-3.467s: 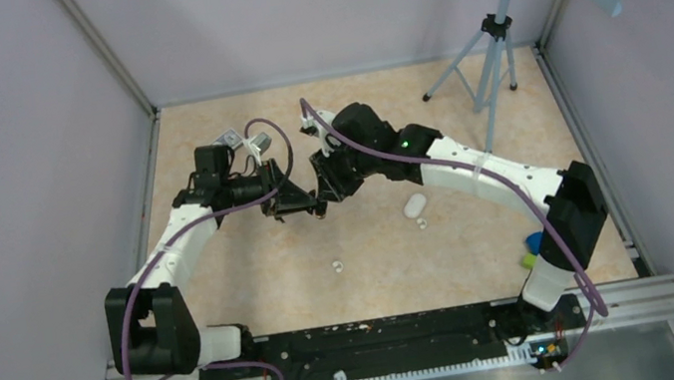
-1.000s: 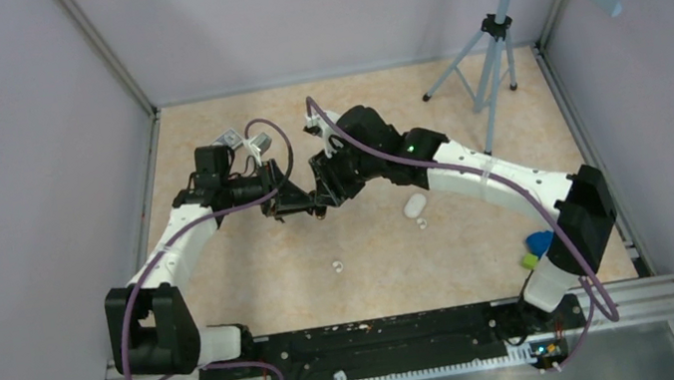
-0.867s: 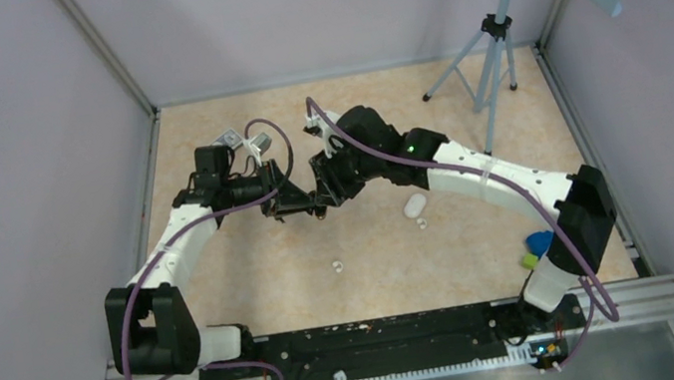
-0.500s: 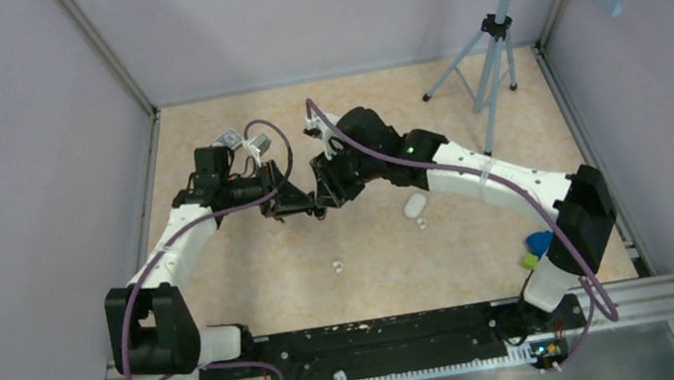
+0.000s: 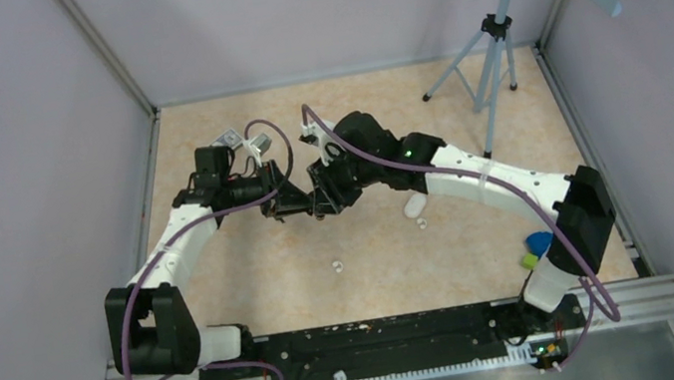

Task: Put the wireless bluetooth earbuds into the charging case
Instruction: Adjust the right earbud in the right side groove of the charging case.

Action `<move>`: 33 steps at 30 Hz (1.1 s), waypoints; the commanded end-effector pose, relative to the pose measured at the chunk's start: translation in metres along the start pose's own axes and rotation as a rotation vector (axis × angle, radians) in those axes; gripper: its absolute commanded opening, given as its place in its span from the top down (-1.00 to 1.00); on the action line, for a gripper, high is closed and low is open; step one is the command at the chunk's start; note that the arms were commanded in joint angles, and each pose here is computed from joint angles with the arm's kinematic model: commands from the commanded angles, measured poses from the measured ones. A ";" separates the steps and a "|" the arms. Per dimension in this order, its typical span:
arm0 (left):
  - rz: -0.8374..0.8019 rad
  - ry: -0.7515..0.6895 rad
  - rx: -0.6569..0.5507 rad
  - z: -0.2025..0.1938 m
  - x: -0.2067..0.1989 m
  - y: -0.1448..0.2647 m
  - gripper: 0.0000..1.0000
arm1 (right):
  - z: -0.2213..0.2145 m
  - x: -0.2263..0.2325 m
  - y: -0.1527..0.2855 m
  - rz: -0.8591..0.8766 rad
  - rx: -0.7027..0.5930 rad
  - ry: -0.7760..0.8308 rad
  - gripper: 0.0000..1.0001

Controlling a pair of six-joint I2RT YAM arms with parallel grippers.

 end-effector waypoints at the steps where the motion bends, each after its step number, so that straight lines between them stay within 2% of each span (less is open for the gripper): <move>1: -0.027 -0.071 -0.023 0.013 -0.008 0.003 1.00 | 0.005 0.009 0.006 0.014 -0.027 0.022 0.26; 7: -0.025 -0.073 -0.025 0.014 -0.008 0.003 1.00 | 0.006 0.009 0.027 -0.025 -0.067 0.038 0.27; 10: -0.024 -0.074 -0.025 0.015 -0.009 0.003 1.00 | 0.008 0.003 0.045 -0.079 -0.143 0.028 0.27; 16: 0.025 -0.077 -0.040 0.018 -0.007 0.004 1.00 | 0.003 -0.041 0.077 -0.161 -0.330 -0.173 0.36; 20: 0.064 -0.091 -0.063 0.021 -0.007 0.005 1.00 | -0.010 -0.063 0.081 -0.212 -0.372 -0.269 0.38; 23: 0.031 -0.087 -0.058 0.019 -0.008 0.004 1.00 | -0.012 -0.059 0.074 -0.135 -0.369 -0.288 0.28; 25: -0.028 -0.090 -0.039 0.017 -0.010 0.003 1.00 | -0.010 -0.046 0.069 -0.007 -0.339 -0.264 0.15; 28: -0.070 -0.105 -0.011 0.014 -0.012 0.003 1.00 | 0.000 -0.034 0.065 0.080 -0.320 -0.211 0.02; 33: -0.120 -0.154 -0.006 0.015 -0.023 0.004 1.00 | 0.021 -0.031 0.073 0.129 -0.311 -0.158 -0.03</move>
Point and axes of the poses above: each gripper's point midway between its finger pads, its own y axis back along the fingers, its own x axis along the line the jaws close on, z = x × y, the point moved 7 cm from there along y, back along the fingers, and after that the axes turned 14 degrees about -y, right-handed, at the moved point
